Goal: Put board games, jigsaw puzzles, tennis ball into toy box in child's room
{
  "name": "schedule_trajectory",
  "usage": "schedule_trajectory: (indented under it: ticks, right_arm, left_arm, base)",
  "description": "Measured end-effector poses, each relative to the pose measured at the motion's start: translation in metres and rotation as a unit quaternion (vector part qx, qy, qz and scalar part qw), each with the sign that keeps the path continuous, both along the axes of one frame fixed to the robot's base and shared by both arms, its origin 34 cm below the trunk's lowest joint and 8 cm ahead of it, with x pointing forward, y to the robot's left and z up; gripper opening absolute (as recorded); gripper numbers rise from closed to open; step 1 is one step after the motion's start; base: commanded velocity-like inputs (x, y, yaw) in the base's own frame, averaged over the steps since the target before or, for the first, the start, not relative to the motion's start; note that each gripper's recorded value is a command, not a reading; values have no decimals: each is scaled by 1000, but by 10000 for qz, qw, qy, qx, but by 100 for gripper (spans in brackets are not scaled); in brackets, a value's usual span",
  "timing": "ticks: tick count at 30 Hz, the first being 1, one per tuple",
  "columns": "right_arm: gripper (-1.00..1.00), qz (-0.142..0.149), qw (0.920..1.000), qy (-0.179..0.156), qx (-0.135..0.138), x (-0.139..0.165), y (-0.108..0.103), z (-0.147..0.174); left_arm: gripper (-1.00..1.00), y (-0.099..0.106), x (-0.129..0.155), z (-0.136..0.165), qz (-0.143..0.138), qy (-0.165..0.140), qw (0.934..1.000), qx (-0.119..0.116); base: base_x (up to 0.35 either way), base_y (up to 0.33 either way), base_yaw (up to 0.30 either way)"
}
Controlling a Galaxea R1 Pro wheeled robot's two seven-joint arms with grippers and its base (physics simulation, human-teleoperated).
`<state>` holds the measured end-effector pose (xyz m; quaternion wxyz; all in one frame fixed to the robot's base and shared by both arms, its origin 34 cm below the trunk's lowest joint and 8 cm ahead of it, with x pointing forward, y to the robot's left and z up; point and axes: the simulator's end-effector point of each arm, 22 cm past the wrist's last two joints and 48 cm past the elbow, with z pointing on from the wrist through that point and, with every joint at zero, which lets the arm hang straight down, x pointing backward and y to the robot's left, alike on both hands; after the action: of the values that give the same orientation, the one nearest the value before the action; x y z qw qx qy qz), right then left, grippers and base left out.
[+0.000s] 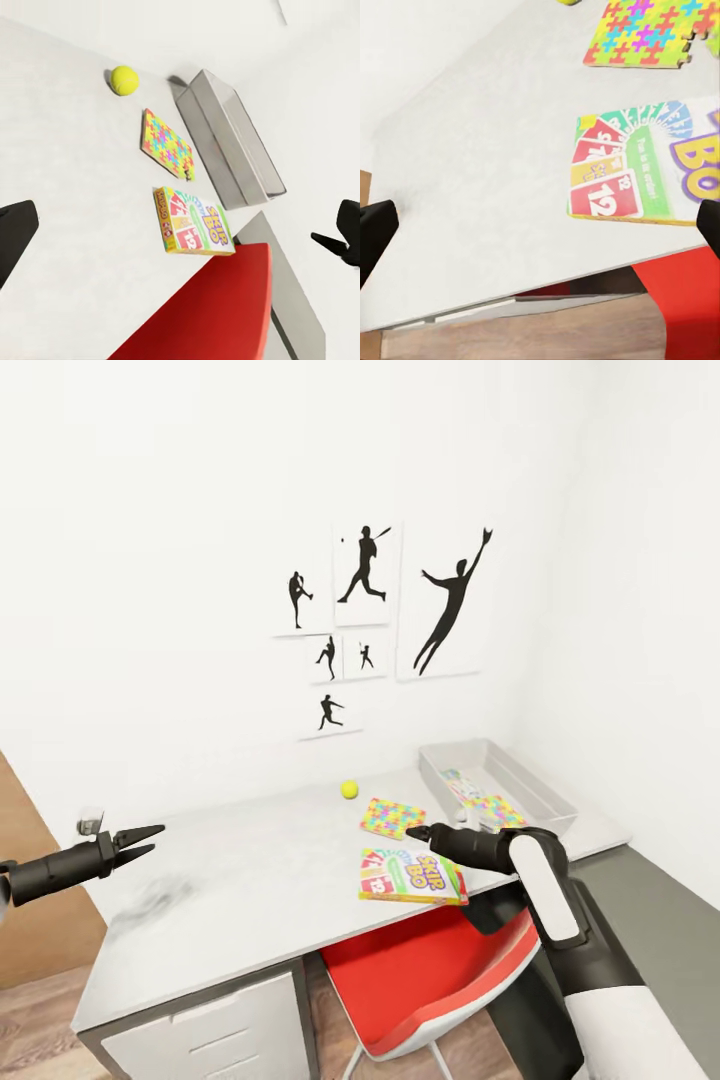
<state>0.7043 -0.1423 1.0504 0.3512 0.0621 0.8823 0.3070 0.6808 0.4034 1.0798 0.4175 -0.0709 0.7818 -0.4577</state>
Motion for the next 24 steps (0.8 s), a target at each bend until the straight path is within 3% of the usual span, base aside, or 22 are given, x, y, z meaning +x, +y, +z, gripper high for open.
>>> schedule_trajectory:
  ticks: [7,20,24]
  right_arm:
    - [100,-389,9983,84,-418,12,-15,-4]
    - [100,-467,9972,80,-574,19,-20,-1]
    - [100,-621,9934,98,-962,29,-28,-1]
  left_arm:
    - [100,0,0,0,0,-1,10000,0]
    - [100,2,0,1,8,-2,10000,12]
    - [100,2,0,1,7,-5,10000,8]
  base:
    - [0,0,13]
    - [0,0,0]
    - [0,0,0]
